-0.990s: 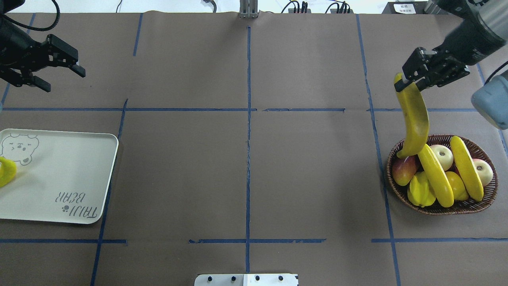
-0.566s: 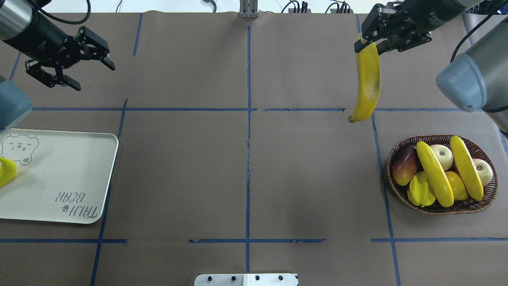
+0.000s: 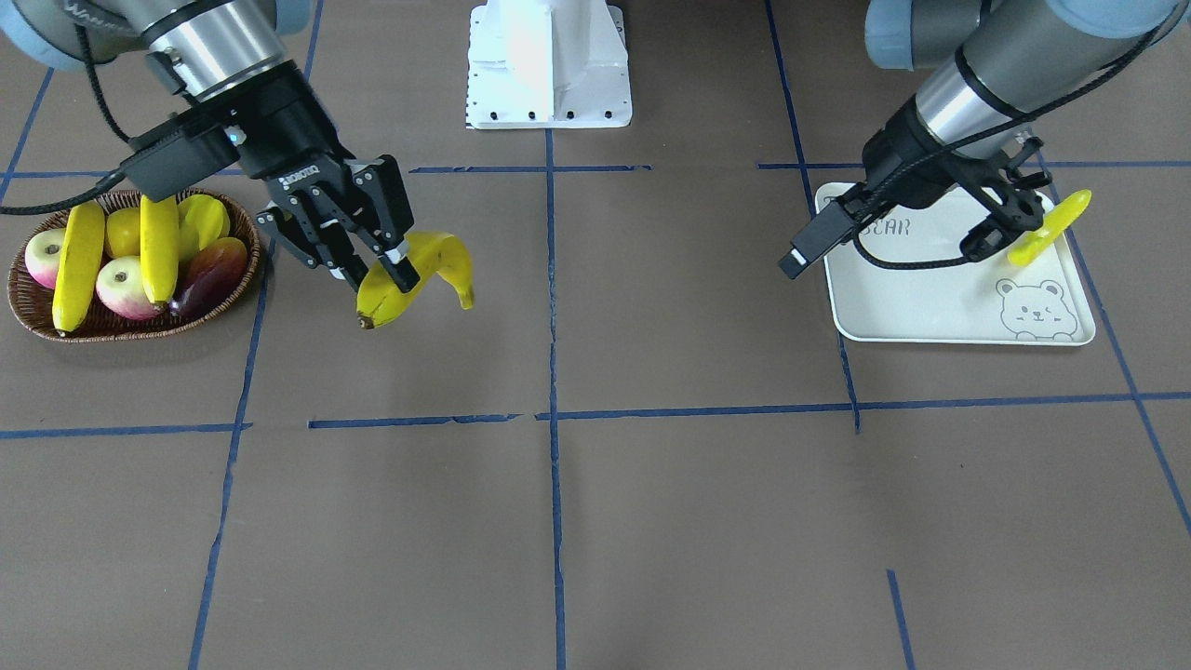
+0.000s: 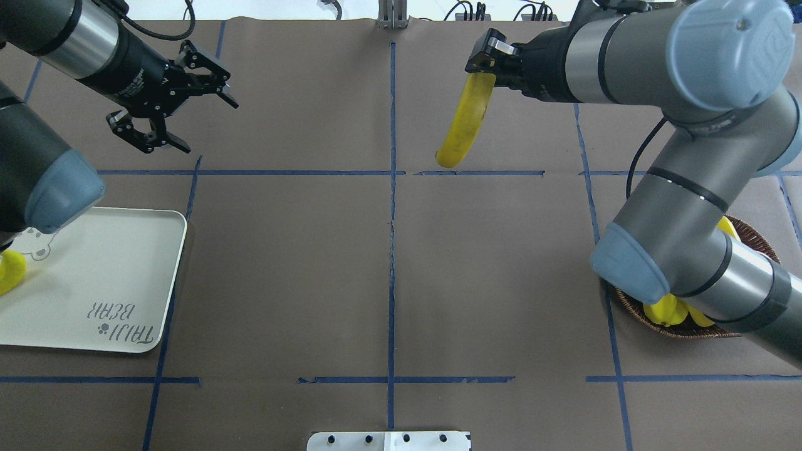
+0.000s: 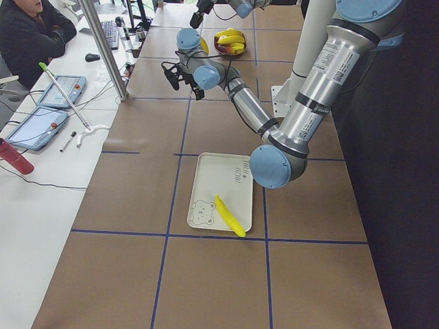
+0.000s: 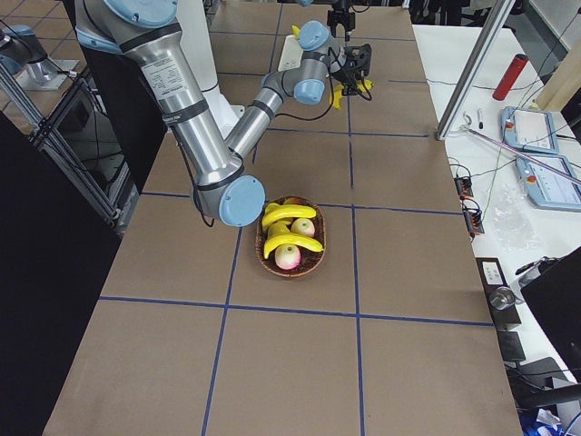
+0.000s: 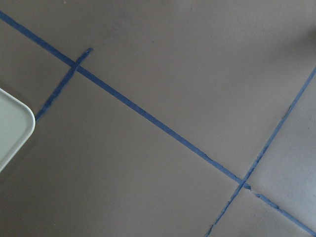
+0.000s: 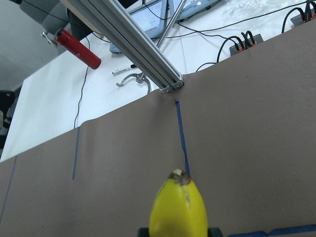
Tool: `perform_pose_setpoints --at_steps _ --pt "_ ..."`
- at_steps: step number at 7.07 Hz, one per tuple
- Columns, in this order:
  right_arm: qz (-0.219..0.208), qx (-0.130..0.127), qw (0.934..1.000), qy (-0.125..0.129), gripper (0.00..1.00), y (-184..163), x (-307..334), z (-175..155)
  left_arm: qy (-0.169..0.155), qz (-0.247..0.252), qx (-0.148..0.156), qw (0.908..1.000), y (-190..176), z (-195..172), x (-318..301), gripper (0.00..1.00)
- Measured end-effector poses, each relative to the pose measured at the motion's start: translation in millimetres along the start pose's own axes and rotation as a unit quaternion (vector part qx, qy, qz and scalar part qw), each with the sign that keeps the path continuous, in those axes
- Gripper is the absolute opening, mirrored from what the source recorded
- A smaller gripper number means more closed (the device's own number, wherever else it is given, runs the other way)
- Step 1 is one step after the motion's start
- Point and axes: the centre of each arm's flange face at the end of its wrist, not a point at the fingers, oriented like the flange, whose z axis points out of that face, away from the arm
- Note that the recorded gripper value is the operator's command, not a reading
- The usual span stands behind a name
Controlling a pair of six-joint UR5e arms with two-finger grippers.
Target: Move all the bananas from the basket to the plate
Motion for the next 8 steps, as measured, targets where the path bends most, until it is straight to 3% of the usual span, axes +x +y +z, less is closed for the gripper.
perform_pose_setpoints --at_steps 2,4,5,8 --pt "0.045 0.053 0.9972 -0.026 0.00 33 -18 -6 0.068 -0.073 0.010 0.9949 33 20 12 1.00" --pt "0.054 0.117 0.9910 -0.034 0.00 78 -27 0 0.128 -0.183 0.008 0.9747 56 34 18 1.00" --pt "0.054 0.135 0.9887 -0.036 0.00 90 -28 1 0.140 -0.236 -0.004 0.9615 64 36 23 1.00" --pt "0.050 0.149 0.9868 -0.041 0.00 101 -33 1 0.132 -0.352 -0.038 0.9261 91 57 41 1.00"
